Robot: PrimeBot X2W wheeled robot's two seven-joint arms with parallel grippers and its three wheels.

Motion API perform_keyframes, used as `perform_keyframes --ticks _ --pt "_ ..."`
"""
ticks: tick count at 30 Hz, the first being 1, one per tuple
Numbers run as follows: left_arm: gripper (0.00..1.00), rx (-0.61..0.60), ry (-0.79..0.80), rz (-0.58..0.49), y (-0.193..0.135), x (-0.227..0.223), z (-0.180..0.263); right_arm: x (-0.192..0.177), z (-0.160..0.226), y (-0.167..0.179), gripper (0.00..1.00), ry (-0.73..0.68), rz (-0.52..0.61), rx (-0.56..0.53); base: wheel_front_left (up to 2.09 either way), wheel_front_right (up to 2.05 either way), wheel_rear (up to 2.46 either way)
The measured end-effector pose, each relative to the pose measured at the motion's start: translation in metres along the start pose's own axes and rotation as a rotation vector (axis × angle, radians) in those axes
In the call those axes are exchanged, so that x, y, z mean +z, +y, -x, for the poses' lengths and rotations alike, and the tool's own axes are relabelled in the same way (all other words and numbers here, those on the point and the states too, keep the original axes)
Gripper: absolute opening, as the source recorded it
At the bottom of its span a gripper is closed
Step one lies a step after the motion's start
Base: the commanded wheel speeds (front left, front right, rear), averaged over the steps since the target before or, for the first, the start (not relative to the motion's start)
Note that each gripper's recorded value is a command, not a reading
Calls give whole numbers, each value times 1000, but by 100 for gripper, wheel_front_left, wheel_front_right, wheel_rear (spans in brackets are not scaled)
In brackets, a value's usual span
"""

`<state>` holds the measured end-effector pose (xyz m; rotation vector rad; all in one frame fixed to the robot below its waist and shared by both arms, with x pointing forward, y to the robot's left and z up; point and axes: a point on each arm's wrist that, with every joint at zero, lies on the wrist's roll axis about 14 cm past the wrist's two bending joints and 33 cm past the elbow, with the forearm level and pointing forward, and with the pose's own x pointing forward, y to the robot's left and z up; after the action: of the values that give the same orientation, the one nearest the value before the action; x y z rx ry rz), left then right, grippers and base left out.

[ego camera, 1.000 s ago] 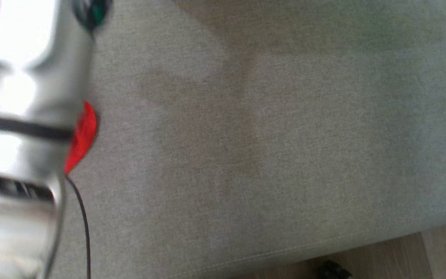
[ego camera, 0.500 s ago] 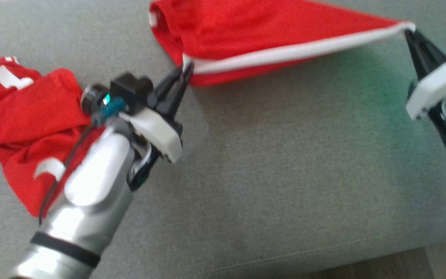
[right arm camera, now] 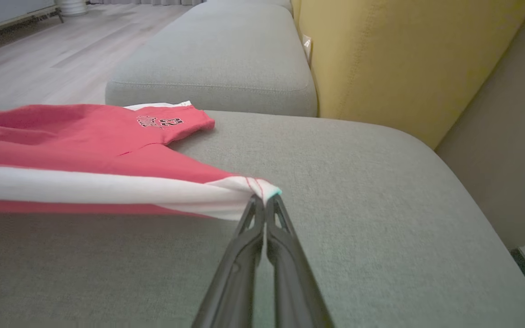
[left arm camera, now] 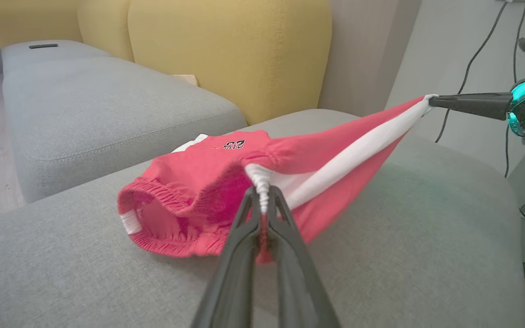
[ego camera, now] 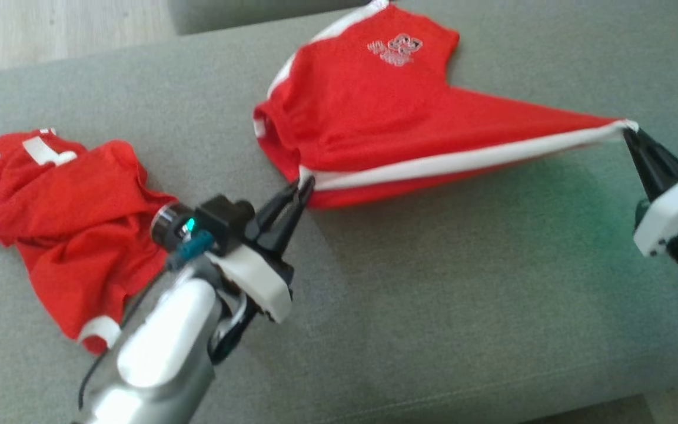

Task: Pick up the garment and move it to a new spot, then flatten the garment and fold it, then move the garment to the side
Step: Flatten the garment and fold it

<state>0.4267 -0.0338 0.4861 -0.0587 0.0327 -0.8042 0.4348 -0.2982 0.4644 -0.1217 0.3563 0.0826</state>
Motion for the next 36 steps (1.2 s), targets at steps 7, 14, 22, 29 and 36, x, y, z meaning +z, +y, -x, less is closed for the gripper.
perform_keyframes --ticks 7,14,22,29,36 --pt "0 -46 -9 0 -34 2 18 -6 32 -11 0 -34 -48 -41 0 0 0" --pt "0 -74 -7 24 -61 -2 37 -18 62 -14 0 -32 -65 -58 0 0 0" --pt "0 -53 -25 54 -57 0 36 10 60 -15 0 -78 3 -71 0 0 0" --pt "0 -10 -58 60 -32 9 20 44 26 -1 0 -105 131 -33 0 0 0" --pt "0 49 -64 60 3 8 3 80 -32 25 0 -130 255 49 0 0 0"
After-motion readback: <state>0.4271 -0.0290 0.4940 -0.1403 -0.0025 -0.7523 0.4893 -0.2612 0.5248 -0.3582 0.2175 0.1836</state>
